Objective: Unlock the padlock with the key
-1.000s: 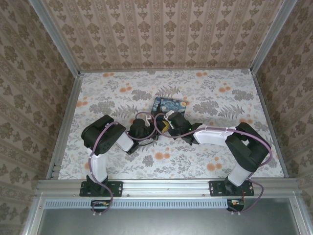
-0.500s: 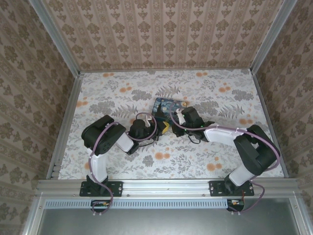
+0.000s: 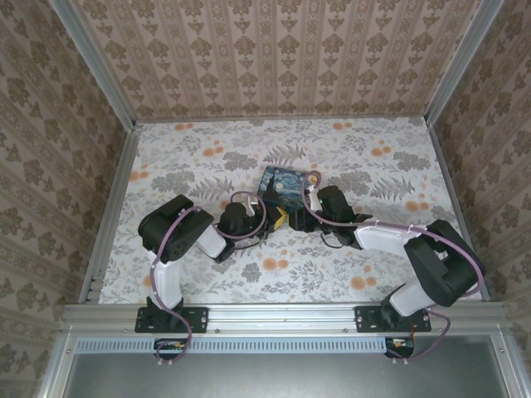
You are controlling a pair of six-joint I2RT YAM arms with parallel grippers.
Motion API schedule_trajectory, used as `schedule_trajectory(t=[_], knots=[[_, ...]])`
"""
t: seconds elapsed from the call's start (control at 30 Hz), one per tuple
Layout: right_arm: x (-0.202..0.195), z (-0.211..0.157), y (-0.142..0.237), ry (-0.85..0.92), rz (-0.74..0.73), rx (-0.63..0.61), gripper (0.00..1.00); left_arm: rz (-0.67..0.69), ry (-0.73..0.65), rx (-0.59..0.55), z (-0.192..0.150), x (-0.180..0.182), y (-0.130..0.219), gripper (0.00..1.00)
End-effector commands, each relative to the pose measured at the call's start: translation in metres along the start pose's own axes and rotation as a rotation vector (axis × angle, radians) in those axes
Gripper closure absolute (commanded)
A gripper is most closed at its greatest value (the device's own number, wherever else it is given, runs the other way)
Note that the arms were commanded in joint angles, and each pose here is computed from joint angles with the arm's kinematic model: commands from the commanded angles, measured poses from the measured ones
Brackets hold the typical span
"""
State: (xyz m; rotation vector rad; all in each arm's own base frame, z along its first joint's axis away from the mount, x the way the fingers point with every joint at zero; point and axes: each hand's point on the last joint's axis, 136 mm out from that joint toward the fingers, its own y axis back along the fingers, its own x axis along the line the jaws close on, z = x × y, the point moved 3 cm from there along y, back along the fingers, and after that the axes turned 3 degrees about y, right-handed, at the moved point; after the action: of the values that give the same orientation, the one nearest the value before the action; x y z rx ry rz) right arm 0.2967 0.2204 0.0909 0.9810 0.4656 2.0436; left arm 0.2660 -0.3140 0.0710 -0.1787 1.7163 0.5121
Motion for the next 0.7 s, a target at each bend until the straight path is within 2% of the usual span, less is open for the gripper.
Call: schedule_trajectory(t=[0.0,0.1,0.2,0.47,0.6,0.67], knots=[[-0.008,0.014,-0.004,-0.071,0.016,-0.059,0.55,-0.009,-0.063,0.025,-0.006,0.000,0.005,0.74],[-0.017,0.025,-0.006,-0.106,0.018,-0.088,0.54,-0.010,-0.098,0.024,-0.008,-0.005,0.011,0.63],[-0.019,0.039,-0.008,-0.124,0.032,-0.110,0.53,-0.006,-0.126,0.018,-0.009,-0.010,0.017,0.56],[-0.022,0.076,-0.019,-0.133,0.065,-0.157,0.51,0.013,-0.225,-0.009,-0.005,-0.038,0.032,0.48],[-0.022,0.071,-0.017,-0.137,0.094,-0.153,0.51,0.090,-0.316,-0.045,0.006,-0.051,0.044,0.45],[-0.024,0.061,-0.012,-0.144,0.097,-0.159,0.51,0.175,-0.375,-0.076,0.015,-0.056,0.055,0.41]])
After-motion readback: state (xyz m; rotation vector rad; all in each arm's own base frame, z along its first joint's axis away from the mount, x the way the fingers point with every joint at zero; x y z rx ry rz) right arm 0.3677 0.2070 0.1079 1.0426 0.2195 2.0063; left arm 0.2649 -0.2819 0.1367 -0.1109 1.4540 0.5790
